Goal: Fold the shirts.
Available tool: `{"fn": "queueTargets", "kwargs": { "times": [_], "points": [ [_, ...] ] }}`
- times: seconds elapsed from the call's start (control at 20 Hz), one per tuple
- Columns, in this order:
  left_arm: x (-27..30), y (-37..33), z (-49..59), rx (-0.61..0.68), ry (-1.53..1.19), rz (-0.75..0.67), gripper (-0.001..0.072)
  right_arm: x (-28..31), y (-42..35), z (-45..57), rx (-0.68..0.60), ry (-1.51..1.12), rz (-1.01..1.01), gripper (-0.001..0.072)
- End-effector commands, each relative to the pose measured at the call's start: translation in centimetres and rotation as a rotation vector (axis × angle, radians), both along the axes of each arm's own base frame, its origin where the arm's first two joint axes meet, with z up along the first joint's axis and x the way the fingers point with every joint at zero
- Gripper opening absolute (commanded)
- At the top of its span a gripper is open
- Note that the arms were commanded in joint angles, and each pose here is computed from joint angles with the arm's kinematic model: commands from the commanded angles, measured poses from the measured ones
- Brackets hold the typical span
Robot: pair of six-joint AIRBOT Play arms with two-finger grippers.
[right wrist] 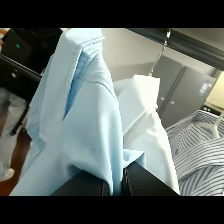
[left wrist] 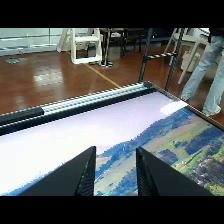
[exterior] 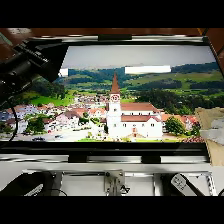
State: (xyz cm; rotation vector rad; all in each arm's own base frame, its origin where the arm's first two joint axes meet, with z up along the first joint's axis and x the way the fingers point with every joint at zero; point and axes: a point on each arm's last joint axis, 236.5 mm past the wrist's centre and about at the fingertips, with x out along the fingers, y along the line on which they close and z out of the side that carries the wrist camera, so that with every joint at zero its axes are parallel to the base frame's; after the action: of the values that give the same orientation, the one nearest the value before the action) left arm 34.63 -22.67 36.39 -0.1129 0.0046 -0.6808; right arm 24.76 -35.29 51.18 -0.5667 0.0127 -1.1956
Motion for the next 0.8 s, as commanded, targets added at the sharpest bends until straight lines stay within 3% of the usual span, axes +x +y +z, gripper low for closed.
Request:
{"fn": "queueTargets", "kwargs": {
  "times": [0.0, 0.55, 0.6, 0.7, 0.75],
  "points": [
    [0.0, -0.1, -0.2, 0.005, 0.005, -0.003, 0.0336, -1.6, -0.7, 0.3, -0.001, -0.016, -0.035, 0.0074],
    [0.0, 0.0, -0.2, -0.001, 0.008, -0.003, 0.0336, -5.5, -3.8, -4.4, 0.215, -0.048, -0.168, 0.0082],
    [0.0, 0.0, -0.1, -0.002, 0.008, -0.002, 0.0336, -5.5, -3.8, -4.9, 0.24, -0.056, -0.164, 0.0122],
    [0.0, 0.0, -0.1, -0.002, 0.007, -0.001, 0.0336, -5.0, -3.5, -5.5, 0.284, -0.086, -0.133, 0.0509],
    [0.0, 0.0, -0.1, -0.002, 0.007, -0.001, 0.0336, -4.6, -3.2, -5.8, 0.317, -0.114, -0.102, 0.0521]
  ]
}}
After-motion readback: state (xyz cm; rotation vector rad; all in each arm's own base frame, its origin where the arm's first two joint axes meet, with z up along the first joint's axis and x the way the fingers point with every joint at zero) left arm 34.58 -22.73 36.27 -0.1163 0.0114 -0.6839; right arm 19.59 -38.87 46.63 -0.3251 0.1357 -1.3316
